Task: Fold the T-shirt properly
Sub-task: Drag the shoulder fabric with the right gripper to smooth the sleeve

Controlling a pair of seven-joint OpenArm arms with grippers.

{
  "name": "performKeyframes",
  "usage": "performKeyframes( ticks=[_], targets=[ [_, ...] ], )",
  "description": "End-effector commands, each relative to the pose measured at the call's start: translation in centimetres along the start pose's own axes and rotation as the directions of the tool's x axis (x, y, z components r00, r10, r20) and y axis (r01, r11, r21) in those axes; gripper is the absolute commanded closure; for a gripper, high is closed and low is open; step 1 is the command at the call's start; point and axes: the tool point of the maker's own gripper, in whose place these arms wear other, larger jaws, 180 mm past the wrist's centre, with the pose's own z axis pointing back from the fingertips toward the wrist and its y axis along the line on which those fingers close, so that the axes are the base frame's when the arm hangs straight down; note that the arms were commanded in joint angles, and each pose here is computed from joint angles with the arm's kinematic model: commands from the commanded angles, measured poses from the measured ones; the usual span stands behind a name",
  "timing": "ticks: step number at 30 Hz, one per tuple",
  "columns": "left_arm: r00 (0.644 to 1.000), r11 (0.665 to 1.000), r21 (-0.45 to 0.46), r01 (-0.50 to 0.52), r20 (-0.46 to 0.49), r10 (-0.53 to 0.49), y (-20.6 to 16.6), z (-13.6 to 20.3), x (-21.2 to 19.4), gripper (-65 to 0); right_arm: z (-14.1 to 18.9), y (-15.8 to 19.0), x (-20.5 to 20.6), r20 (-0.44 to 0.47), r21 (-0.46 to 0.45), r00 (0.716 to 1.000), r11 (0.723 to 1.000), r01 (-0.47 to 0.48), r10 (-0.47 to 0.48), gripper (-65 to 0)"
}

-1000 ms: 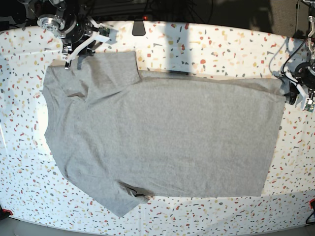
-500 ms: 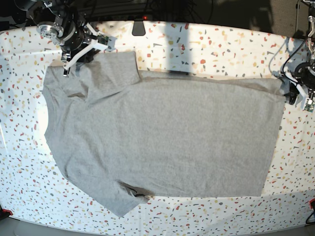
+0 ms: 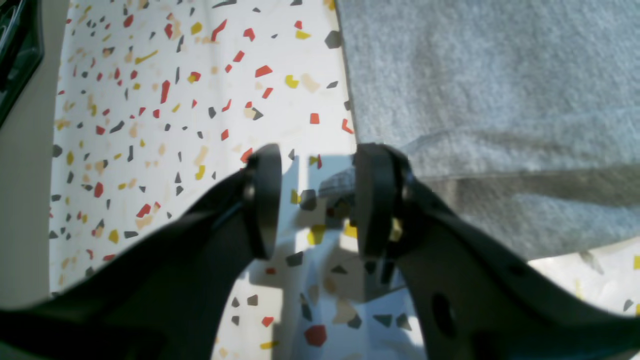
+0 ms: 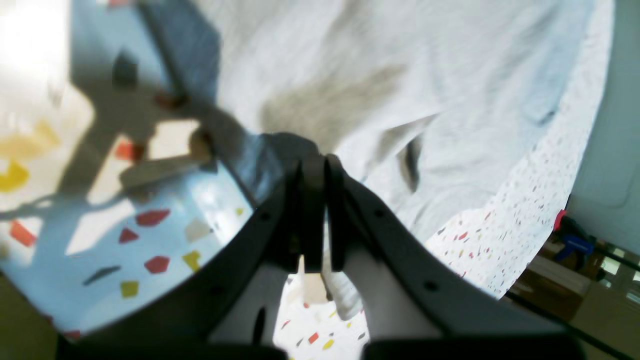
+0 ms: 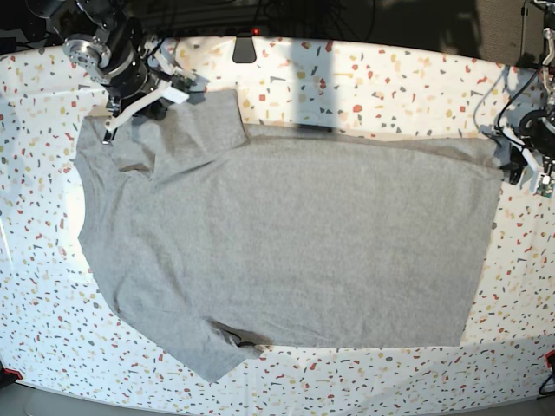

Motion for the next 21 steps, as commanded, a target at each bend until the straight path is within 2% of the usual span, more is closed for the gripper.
performKeyframes(
  ticks=[1, 3, 6, 9, 11, 13, 15, 17, 21],
  targets=[
    [0.999, 1.0, 0.024, 0.016, 0.044, -0.017, 1.2, 0.3, 1.5, -24.1, 0.3, -1.4, 0.5, 0.022, -0.036, 1.0, 0.999, 0.004, -0.003, 0.0],
    [0.999, 1.0, 0.024, 0.016, 0.044, -0.017, 1.2, 0.3, 1.5, -24.1, 0.2, -2.0, 0.8, 0.031, -0.042, 0.999, 0.999, 0.027, -0.025, 0.0],
    [0.999, 1.0, 0.024, 0.016, 0.044, -0.017, 1.2, 0.3, 1.5, -24.1, 0.1, -2.4, 0.2, -0.016, -0.027, 1.0, 1.0, 0.015, -0.015, 0.0],
    [0.999, 1.0, 0.024, 0.016, 0.044, -0.017, 1.2, 0.3, 1.5, -24.1, 0.3, -0.4, -0.2, -0.019, 0.1, 0.999, 0.994, -0.036, 0.038, 0.0],
    [0.999, 1.0, 0.024, 0.016, 0.044, -0.017, 1.2, 0.3, 1.5, -24.1, 0.8, 1.0, -0.7, -0.031, 0.195, 0.997, 0.978, -0.07, 0.077, -9.2],
    [0.999, 1.0, 0.024, 0.016, 0.045, -0.017, 1.2, 0.3, 1.5, -24.1, 1.2, 1.0, -1.2, -0.043, 0.214, 0.996, 0.974, -0.07, 0.081, -17.7],
    [0.999, 1.0, 0.024, 0.016, 0.046, -0.017, 1.2, 0.3, 1.6, -24.1, 1.3, 0.7, -1.7, -0.05, 0.216, 0.994, 0.973, -0.088, 0.101, -22.4],
    [0.999, 1.0, 0.024, 0.016, 0.046, -0.017, 1.2, 0.3, 1.6, -24.1, 1.4, 0.5, -1.8, -0.039, 0.216, 0.993, 0.971, -0.104, 0.115, -24.8],
    [0.999, 1.0, 0.024, 0.016, 0.047, -0.017, 1.2, 0.3, 1.6, -24.1, 1.0, 1.1, -1.4, 0.012, 0.23, 0.995, 0.968, -0.102, 0.102, -25.3]
  ],
)
